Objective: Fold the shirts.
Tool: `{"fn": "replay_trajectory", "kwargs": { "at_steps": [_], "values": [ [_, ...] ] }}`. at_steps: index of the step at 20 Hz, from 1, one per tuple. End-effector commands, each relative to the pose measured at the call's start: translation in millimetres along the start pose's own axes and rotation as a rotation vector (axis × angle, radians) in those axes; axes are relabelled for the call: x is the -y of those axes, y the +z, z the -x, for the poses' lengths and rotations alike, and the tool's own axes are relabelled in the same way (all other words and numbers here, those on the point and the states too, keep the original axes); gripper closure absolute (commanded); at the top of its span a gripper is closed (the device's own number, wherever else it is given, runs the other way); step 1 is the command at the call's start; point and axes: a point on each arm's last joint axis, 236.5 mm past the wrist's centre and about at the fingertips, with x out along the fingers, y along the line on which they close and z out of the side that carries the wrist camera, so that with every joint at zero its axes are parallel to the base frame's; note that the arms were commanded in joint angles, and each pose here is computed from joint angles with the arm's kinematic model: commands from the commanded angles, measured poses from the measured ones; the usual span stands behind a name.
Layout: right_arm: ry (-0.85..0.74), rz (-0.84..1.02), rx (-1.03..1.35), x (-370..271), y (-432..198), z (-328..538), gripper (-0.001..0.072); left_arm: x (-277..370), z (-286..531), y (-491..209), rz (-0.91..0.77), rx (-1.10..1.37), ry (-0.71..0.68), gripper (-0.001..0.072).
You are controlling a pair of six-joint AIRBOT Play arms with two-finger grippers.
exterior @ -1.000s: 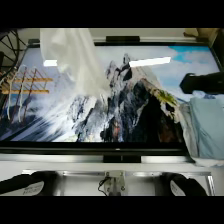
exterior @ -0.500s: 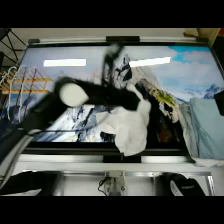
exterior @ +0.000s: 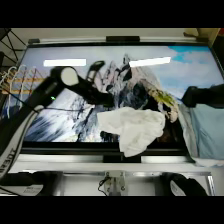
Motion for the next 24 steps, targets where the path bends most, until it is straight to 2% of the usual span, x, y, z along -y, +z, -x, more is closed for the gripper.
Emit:
{"fn": "replay_trajectory", "kwargs": {
  "at_steps": [1, 3, 6, 8, 11, 15, 16, 17, 18, 20, 23, 24],
  "values": [
    [0.047, 0.053, -0.222, -9, -16, -79, 0.003, -103, 25, -53, 0.186, -0.223, 0.117, 0.0011],
    [0.051, 0.062, -0.322, -8, -26, -120, 0.003, -113, 0, -72, 0.25, -0.259, 0.089, 0.0011],
    [0.115, 0.044, -0.44, -22, -37, -163, 0.003, -84, -55, -87, 0.315, -0.236, -0.052, 0.0011],
    [0.128, 0.037, -0.458, -24, -36, -181, 0.003, -69, -82, -94, 0.349, -0.226, -0.094, 0.0012],
    [0.134, 0.045, -0.47, -25, -37, -194, 0.003, -57, -112, -105, 0.335, -0.26, -0.093, 0.0011],
    [0.257, 0.14, -0.465, -47, -38, -193, 0.0029, -48, -132, -92, 0.351, -0.198, -0.105, 0.0015],
    [0.265, 0.137, -0.462, -50, -37, -195, 0.0029, -47, -135, -91, 0.363, -0.196, -0.112, 0.0089],
    [0.264, 0.141, -0.457, -51, -36, -198, 0.0029, -46, -139, -91, 0.373, -0.196, -0.118, 0.0132],
    [0.266, 0.152, -0.457, -54, -36, -201, 0.0029, -47, -141, -90, 0.381, -0.194, -0.119, 0.0146],
    [0.274, 0.182, -0.484, -65, -42, -209, 0.0029, -49, -143, -89, 0.386, -0.186, -0.117, 0.0241],
    [0.273, 0.21, -0.518, -82, -50, -226, 0.0031, -50, -144, -87, 0.384, -0.18, -0.117, 0.0529],
    [0.27, 0.207, -0.513, -86, -49, -232, 0.0105, -50, -143, -87, 0.366, -0.179, -0.119, 0.0628]
  ]
}}
